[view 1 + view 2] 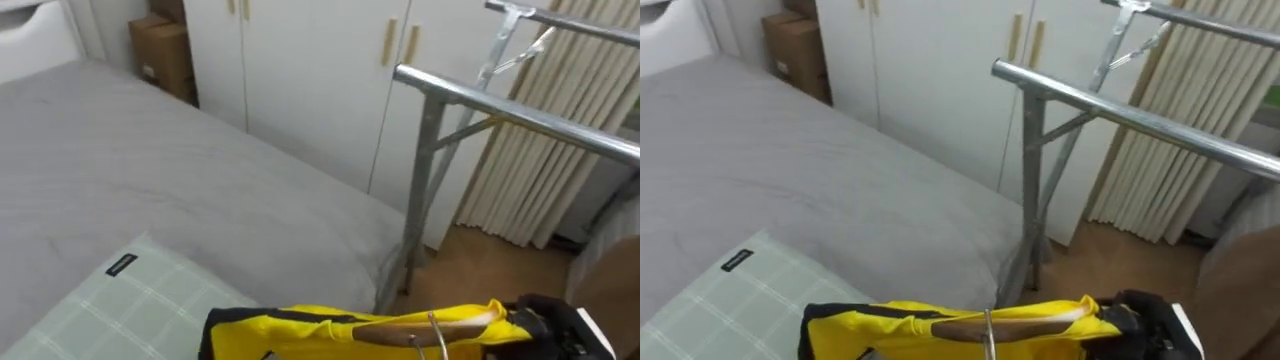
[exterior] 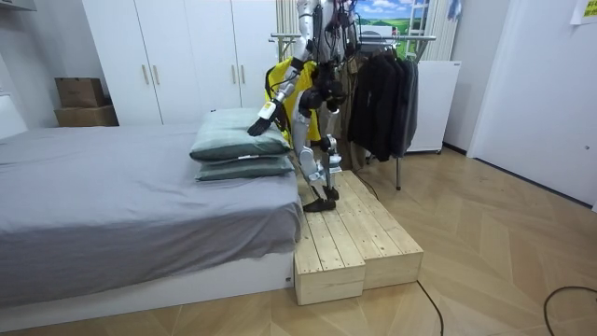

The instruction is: Hang clothes

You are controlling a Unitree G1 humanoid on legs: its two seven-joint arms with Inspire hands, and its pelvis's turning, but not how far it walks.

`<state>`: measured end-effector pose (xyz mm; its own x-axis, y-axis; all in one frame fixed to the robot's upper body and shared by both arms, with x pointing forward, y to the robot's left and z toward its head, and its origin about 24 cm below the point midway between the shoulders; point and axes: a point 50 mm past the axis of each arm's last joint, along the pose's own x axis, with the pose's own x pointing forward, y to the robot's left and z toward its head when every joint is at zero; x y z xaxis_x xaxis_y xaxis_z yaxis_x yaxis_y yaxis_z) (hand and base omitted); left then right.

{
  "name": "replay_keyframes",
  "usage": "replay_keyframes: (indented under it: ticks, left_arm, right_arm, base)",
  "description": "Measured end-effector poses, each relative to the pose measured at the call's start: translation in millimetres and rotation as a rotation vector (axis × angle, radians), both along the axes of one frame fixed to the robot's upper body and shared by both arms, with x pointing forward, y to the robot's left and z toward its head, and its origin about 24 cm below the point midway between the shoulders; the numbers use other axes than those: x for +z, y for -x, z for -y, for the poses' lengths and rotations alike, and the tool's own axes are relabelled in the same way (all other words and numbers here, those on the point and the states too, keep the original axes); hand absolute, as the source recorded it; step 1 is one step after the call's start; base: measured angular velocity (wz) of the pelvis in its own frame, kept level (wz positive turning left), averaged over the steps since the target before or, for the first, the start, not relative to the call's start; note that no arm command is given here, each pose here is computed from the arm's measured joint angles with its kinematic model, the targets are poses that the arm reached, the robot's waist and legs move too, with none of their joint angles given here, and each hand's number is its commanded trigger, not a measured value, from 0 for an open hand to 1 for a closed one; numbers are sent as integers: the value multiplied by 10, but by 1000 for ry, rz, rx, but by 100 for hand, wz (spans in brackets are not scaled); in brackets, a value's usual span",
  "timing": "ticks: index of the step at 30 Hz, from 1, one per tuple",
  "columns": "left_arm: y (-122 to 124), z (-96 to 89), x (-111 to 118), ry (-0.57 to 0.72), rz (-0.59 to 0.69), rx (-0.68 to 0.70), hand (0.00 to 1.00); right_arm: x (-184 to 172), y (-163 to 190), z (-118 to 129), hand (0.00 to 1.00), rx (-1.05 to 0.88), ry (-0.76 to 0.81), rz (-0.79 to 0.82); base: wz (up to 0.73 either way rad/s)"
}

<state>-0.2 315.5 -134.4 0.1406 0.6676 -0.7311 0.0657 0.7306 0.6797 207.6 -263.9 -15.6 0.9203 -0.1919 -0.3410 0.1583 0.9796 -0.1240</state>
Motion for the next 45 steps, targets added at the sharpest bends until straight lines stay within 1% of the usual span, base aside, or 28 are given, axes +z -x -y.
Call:
replay_keyframes:
  ticks: [1,3,6,8,9,11,13,18,21,26,33,45]
  left_arm:
    - [44,31,-15,8,-14,18,0]
    - [53,73,-34,12,-20,27,0]
    - [93,183,-77,8,-26,74,0]
    - [89,225,-90,2,-26,74,0]
    - [77,228,-92,3,-23,70,0]
    - [-48,225,-92,-1,1,64,0]
    - [-60,244,-97,-11,0,63,0]
    - [-13,258,-109,-10,-32,68,0]
    - [89,263,-125,-6,-74,84,0]
    - [189,243,-120,-14,-98,118,0]
    - [312,232,-105,-37,-126,162,0]
    - [254,220,-97,-66,-109,156,0]
  right_arm:
    - [26,-30,-2,100,6,6,10]
    - [44,-42,2,100,1,15,16]
    - [103,-120,-53,100,41,30,36]
    - [108,-136,-74,100,55,29,40]
    - [104,-136,-82,100,57,32,38]
    - [91,-137,-109,100,53,42,34]
    - [78,-138,-139,100,52,44,31]
    - [65,-137,-165,100,58,38,27]
    - [40,-142,-227,100,86,24,18]
    - [15,-143,-302,100,130,6,8]
    - [8,-151,-345,100,133,6,7]
    - [20,-180,-427,100,171,1,16]
  base:
    - [-83]
    - [-98]
    - [-130]
    - [-113]
    - [-95]
    - [-60]
    - [-30]
    - [-35]
    - [-76]
    - [-19]
    - [-22]
    - [8]
